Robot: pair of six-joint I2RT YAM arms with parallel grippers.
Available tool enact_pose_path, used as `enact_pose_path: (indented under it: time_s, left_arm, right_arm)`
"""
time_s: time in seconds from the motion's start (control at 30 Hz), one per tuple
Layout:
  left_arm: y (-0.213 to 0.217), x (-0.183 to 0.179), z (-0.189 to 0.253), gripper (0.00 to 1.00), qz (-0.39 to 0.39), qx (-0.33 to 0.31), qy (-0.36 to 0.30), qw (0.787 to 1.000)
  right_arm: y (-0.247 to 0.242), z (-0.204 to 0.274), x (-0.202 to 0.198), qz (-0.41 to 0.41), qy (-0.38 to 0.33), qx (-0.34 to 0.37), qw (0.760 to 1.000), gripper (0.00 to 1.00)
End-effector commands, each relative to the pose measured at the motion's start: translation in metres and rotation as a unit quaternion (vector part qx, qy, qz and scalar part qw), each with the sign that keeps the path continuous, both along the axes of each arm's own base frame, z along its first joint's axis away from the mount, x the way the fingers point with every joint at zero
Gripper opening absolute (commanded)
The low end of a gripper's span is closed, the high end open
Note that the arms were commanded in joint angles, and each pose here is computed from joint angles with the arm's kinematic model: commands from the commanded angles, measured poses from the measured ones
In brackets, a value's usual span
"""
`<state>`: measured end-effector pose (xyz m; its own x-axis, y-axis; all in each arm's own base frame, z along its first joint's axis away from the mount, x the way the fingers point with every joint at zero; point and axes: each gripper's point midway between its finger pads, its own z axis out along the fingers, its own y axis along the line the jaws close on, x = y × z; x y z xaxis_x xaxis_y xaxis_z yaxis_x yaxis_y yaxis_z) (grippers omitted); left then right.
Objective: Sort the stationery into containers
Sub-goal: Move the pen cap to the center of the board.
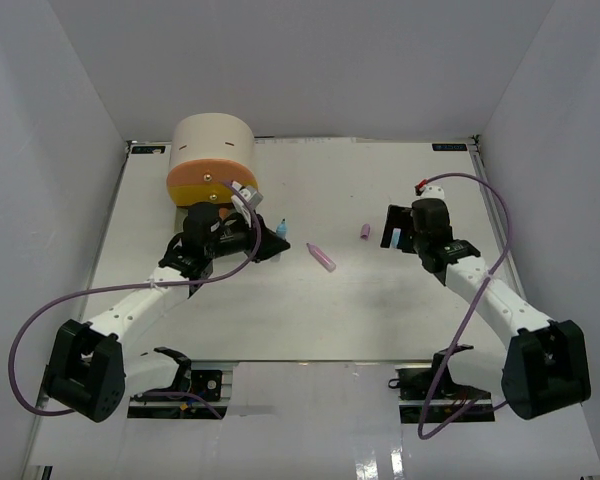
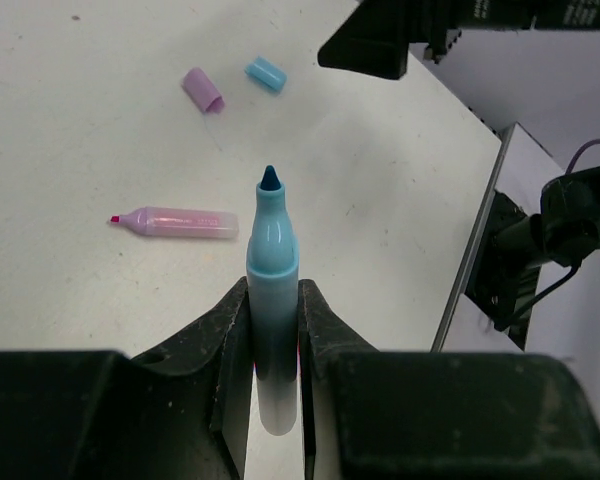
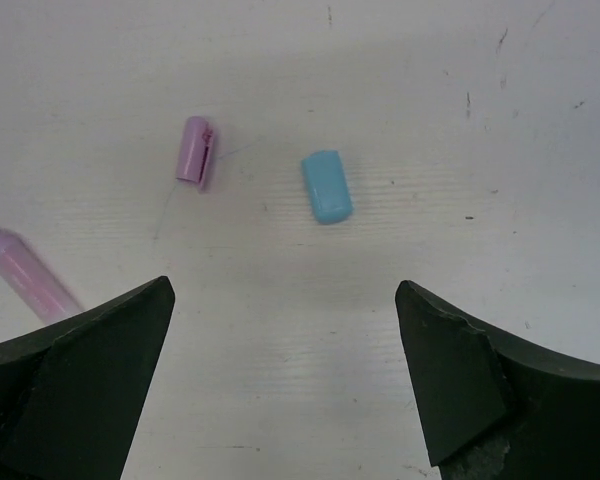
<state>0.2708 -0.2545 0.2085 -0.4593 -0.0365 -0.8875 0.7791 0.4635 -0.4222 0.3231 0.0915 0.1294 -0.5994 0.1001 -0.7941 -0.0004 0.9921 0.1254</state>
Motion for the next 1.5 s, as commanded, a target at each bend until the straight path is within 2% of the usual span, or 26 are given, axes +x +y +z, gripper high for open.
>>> enact_pose_path:
  time_s: [0.0,0.03,0.1,0.17,0.3,0.5,0.6,0.77,1.0,1.2,1.47]
  left_arm:
    - [0.000,-0.014,0.017,0.00,-0.046,0.020,-0.038,0.998]
    - [0.002,-0.014,0.014,0.00,-0.044,0.029,-0.039,0.998]
    - [0.006,-0.013,0.011,0.00,-0.033,0.039,-0.043,0.998]
    - [0.010,-0.010,0.007,0.00,-0.022,0.050,-0.044,0.998]
    - [0.014,-0.005,0.000,0.00,-0.005,0.066,-0.030,0.997]
    - [0.021,0.002,-0.003,0.00,0.028,0.079,-0.030,0.996]
    - [0.023,0.004,0.001,0.00,0.039,0.075,-0.035,0.996]
    - [0.026,0.006,0.002,0.00,0.052,0.076,-0.037,0.995]
    - [0.027,0.008,0.002,0.00,0.061,0.077,-0.037,0.995]
    - [0.028,0.009,-0.001,0.00,0.065,0.078,-0.035,0.994]
    - [0.027,0.009,-0.002,0.00,0.062,0.077,-0.032,0.995]
  right_arm:
    - [-0.010,-0.015,0.012,-0.013,0.040,0.009,0.999,1.00]
    - [-0.012,-0.018,0.017,-0.012,0.040,0.005,0.999,1.00]
    - [-0.015,-0.029,0.026,-0.006,0.050,0.000,0.999,0.92]
    - [-0.013,-0.027,0.038,0.016,0.037,-0.012,0.999,0.90]
    - [-0.010,-0.044,0.056,0.047,0.053,-0.036,0.997,0.84]
    - [0.000,-0.071,0.074,0.104,0.077,-0.060,0.990,0.82]
    - [0.002,-0.084,0.076,0.121,0.094,-0.066,0.986,0.81]
    - [0.014,-0.097,0.070,0.172,0.113,-0.059,0.977,0.70]
    - [0.028,-0.107,0.056,0.239,0.126,-0.066,0.961,0.70]
    - [0.057,-0.114,0.032,0.324,0.143,-0.074,0.932,0.70]
    - [0.102,-0.123,-0.017,0.447,0.157,-0.097,0.875,0.72]
